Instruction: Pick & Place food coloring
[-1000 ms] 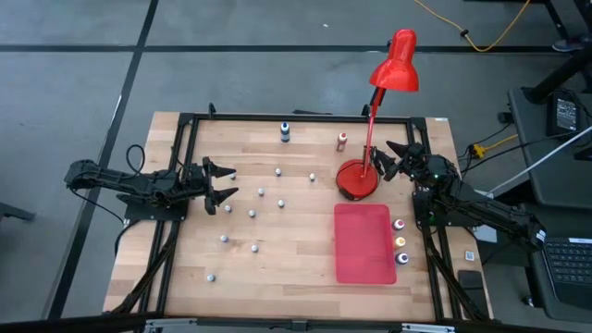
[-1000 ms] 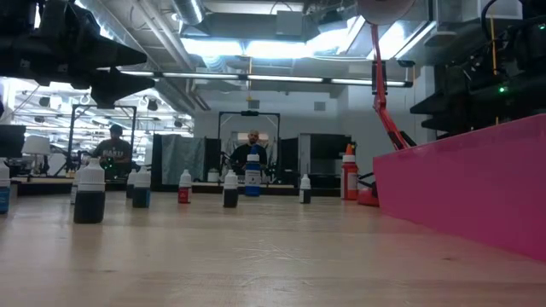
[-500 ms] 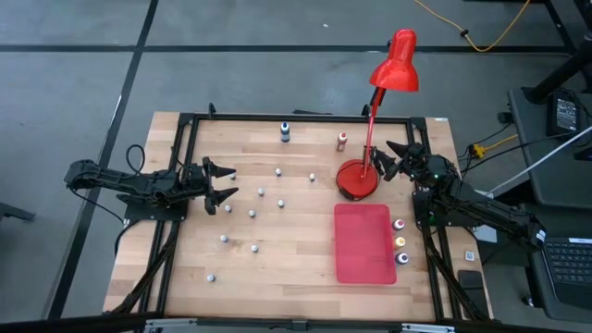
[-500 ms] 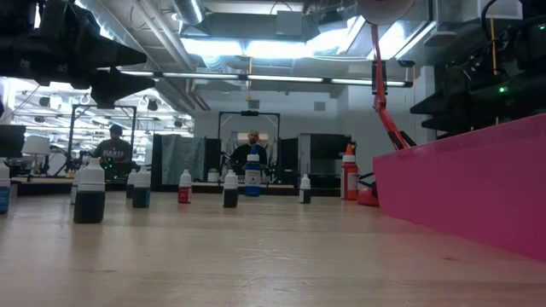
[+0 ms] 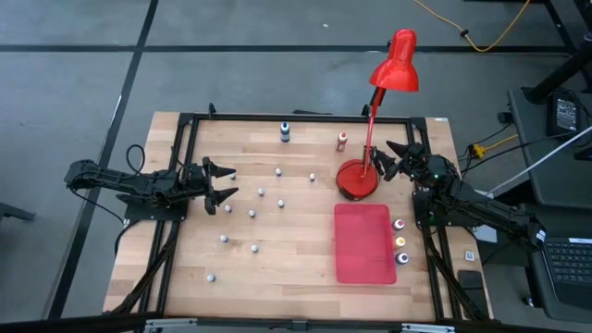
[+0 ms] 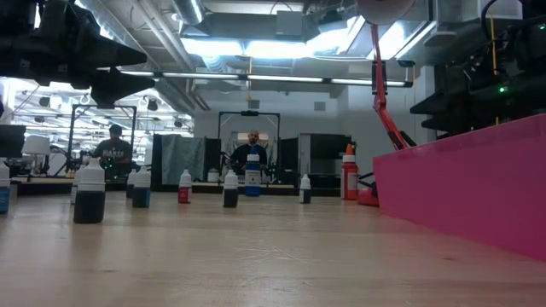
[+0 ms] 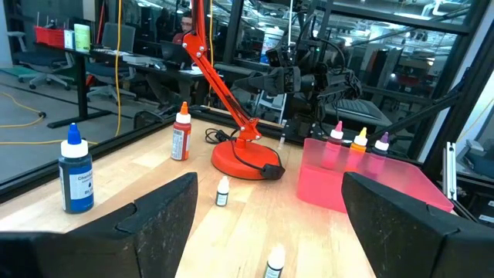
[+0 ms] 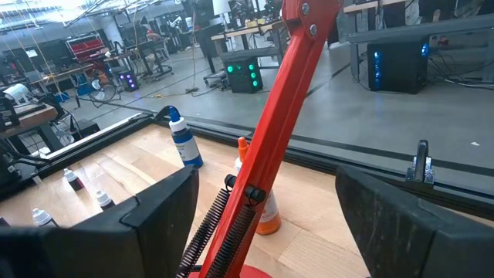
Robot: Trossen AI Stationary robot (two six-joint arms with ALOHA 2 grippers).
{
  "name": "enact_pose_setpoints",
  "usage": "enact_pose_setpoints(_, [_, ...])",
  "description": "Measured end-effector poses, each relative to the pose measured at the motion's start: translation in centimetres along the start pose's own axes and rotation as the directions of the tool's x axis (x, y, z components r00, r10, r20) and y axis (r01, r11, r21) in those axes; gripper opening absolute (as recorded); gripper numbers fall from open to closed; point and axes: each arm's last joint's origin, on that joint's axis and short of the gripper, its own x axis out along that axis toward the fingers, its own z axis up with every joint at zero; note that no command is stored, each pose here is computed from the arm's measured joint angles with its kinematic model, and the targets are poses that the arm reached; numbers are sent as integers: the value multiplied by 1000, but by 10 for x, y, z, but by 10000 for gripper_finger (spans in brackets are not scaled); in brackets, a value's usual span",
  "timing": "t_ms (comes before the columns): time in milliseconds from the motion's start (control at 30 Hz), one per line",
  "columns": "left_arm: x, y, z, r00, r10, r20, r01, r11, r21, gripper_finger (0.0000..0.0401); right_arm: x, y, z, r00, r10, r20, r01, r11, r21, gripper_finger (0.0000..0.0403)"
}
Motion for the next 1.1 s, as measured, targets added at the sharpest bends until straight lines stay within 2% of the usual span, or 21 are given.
enact_pose_setpoints(333, [0,0,0,1000,0,0,0,1000,-14,316,0,0,0,1000,0,0,0,1000,0,306])
enact_pose_setpoints(500, [0,0,0,1000,0,0,0,996,-84,316,0,0,0,1000,0,0,0,1000,0,306])
enact_pose_setpoints(700, [0,1,0,1000,25,1,-24,993,-117,316,0,0,0,1000,0,0,0,1000,0,306])
enact_pose_setpoints(867, [0,0,0,1000,-9,-6,8,976,-218,316,0,0,0,1000,0,0,0,1000,0,306])
enact_pose_setpoints(1100, [0,0,-1,1000,-13,-14,10,980,-200,316,0,0,0,1000,0,0,0,1000,0,306])
